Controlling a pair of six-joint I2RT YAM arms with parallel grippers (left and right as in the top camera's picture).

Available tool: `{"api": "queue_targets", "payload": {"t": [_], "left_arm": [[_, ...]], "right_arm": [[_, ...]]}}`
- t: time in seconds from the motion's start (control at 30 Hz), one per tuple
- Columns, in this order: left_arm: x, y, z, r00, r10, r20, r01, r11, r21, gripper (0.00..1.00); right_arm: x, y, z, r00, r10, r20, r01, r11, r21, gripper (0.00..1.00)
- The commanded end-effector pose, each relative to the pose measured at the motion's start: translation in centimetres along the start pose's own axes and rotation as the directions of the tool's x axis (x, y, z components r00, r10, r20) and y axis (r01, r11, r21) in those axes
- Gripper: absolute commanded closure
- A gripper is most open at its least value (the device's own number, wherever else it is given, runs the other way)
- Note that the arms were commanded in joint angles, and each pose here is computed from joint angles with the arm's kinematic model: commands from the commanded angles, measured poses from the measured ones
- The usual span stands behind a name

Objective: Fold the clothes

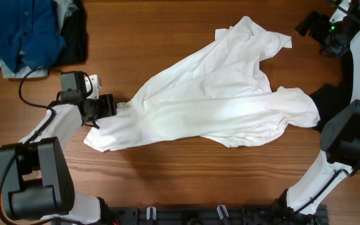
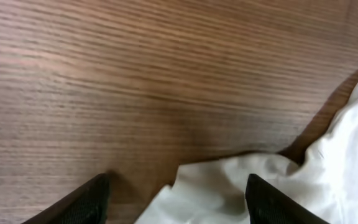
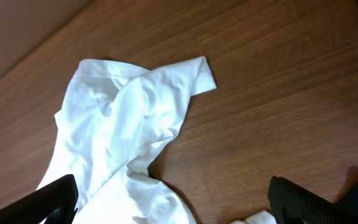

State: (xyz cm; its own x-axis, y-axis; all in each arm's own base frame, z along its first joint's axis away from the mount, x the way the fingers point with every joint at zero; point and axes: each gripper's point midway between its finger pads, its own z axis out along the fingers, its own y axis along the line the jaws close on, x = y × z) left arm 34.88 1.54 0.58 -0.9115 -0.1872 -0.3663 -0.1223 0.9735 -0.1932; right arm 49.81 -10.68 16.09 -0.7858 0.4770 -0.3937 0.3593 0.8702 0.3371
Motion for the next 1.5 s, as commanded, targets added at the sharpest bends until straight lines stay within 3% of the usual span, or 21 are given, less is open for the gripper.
{"api": "queue_targets", "payload": {"t": [0.0, 0.03, 0.17, 0.3, 0.5, 0.73, 0.9, 1.13, 1.23, 1.47], "left_arm": [[0.0, 0.0, 0.5, 1.0, 0.025, -0.009, -0.025, 1.0, -0.011, 0.34], [0.0, 0.0, 0.5, 1.0, 0.025, -0.009, -0.025, 1.0, -0.011, 0.39], [0.1, -0.3, 0.5, 1.0, 0.013, -0.014, -0.013, 1.0, 0.009, 0.84], [0.4, -0.8, 0.5, 1.0, 0.011, -0.026, -0.01, 0.999, 0.037, 0.95], [-0.8, -0.9, -0.1, 1.0, 0.005, 0.012, -0.005, 0.999, 0.035, 0.96], [-9.8, -2.2, -6.2, 0.966, -0.069, 0.248, 0.059, 0.997, 0.045, 0.96], [-14.5, -3.9, -11.8, 0.922, -0.053, 0.383, 0.028, 0.997, 0.069, 0.96], [-16.0, -6.0, -15.8, 0.885, -0.022, 0.465, -0.022, 0.996, 0.088, 0.96], [-17.6, -6.7, -17.7, 0.842, -0.01, 0.539, -0.046, 0.995, 0.089, 0.96], [-22.2, -9.6, -23.3, 0.709, -0.022, 0.705, -0.102, 0.986, 0.133, 0.96]], "right_arm": [[-0.7, 0.8, -1.2, 0.999, -0.025, 0.03, 0.026, 0.999, -0.025, 0.01], [-0.7, 0.8, -1.1, 0.999, -0.025, 0.029, 0.026, 0.999, -0.025, 0.01], [-0.6, 0.7, -1.0, 0.999, -0.024, 0.026, 0.025, 0.999, -0.024, 0.02], [-0.6, 0.7, -1.0, 0.999, -0.024, 0.025, 0.025, 0.999, -0.024, 0.02], [-0.6, 0.8, -1.0, 0.999, -0.023, 0.024, 0.024, 0.999, -0.025, 0.02], [0.6, 0.6, -0.9, 1.0, -0.011, -0.022, 0.011, 1.0, -0.015, 0.03], [1.5, 1.1, -1.0, 0.998, -0.017, -0.062, 0.014, 0.999, -0.046, 0.04], [3.4, 5.5, -0.5, 0.985, -0.137, -0.104, 0.119, 0.979, -0.163, 0.06], [4.4, 7.4, -0.1, 0.976, -0.184, -0.116, 0.162, 0.971, -0.175, 0.07], [4.3, 7.6, 0.0, 0.983, -0.145, -0.116, 0.127, 0.98, -0.151, 0.06]]}}
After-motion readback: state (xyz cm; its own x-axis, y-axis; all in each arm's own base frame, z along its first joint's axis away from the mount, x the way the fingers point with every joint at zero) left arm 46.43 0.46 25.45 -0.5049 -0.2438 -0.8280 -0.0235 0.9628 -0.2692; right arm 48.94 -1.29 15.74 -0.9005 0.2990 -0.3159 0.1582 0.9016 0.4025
